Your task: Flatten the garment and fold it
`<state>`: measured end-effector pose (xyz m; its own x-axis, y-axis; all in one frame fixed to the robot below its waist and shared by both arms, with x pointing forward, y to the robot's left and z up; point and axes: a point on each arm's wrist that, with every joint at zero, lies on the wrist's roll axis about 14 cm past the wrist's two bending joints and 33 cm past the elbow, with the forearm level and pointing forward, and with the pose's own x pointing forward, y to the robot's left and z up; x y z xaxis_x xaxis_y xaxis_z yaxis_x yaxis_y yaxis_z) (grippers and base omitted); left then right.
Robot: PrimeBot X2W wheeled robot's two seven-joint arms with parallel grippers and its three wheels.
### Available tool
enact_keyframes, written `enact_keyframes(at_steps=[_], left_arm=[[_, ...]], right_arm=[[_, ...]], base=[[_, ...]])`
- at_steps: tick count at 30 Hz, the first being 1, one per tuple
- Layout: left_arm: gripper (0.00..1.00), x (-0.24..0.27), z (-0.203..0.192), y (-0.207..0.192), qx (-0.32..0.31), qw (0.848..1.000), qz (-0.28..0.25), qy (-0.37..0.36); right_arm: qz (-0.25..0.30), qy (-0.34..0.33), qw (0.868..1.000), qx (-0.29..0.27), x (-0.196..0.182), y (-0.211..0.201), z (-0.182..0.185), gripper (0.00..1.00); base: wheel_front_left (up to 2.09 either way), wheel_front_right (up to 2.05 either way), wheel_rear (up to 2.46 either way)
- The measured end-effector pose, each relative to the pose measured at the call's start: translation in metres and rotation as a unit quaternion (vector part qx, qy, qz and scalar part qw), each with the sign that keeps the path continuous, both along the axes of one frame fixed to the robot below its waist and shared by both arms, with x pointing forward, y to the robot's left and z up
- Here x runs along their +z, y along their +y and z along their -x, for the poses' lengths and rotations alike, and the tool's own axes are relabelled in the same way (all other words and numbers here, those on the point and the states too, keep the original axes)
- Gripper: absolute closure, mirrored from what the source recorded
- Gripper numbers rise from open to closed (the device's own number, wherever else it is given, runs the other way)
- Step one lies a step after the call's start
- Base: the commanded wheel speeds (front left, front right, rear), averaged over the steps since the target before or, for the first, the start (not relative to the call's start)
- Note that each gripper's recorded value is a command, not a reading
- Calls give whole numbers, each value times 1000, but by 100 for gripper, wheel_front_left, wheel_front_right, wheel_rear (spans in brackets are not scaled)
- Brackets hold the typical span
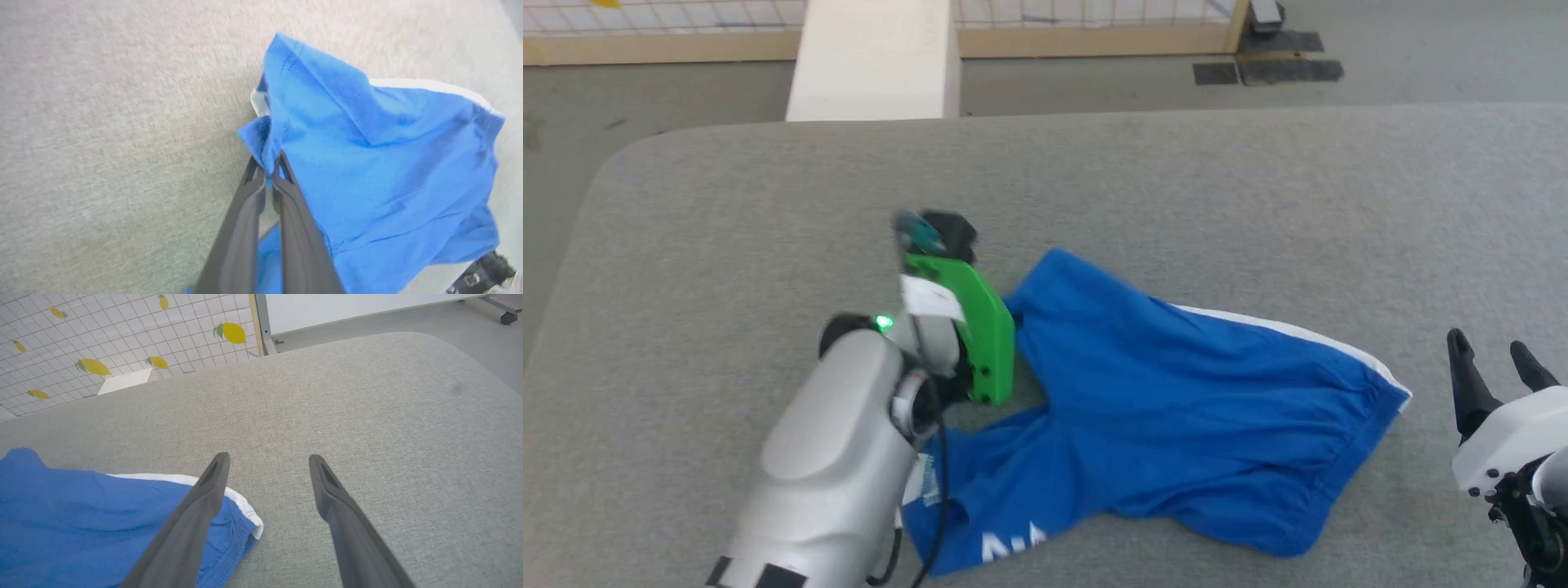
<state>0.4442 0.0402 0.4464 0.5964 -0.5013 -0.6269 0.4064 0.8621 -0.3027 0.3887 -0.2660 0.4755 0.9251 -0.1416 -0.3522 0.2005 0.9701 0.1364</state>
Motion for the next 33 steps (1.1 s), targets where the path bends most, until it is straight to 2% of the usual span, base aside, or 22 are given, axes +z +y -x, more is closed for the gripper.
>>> enact_keyframes(at_steps=[2,6,10,13,16,19,23,24,25,33], left_arm=[[100,22,-9,14,36,998,28,-32],[100,39,-5,53,101,992,48,-61],[100,21,30,95,174,983,52,-34],[100,-11,72,116,216,975,45,20],[100,-43,121,118,237,966,54,90],[100,-59,152,110,244,959,67,131],[100,-61,164,103,254,953,90,140],[53,-58,162,104,262,951,100,133],[0,-54,160,106,269,950,105,122],[0,-1,122,150,332,935,128,-13]], right_arm=[[1,-2,1000,8,2,5,-3,0],[-2,-5,1000,27,3,19,-8,0],[-5,-6,999,48,3,33,-13,0],[-7,-9,998,64,6,45,-17,0],[-8,-11,997,81,8,57,-21,0],[-9,-12,996,92,10,65,-23,0],[-8,-16,995,101,13,71,-24,0],[-8,-17,995,102,14,72,-24,0],[-8,-18,994,103,14,72,-24,0],[-11,-12,995,98,11,69,-19,0]], base=[[0,0,0],[0,0,0],[0,0,0],[0,0,0],[0,0,0],[0,0,0],[0,0,0],[0,0,0],[0,0,0],[0,0,0]])
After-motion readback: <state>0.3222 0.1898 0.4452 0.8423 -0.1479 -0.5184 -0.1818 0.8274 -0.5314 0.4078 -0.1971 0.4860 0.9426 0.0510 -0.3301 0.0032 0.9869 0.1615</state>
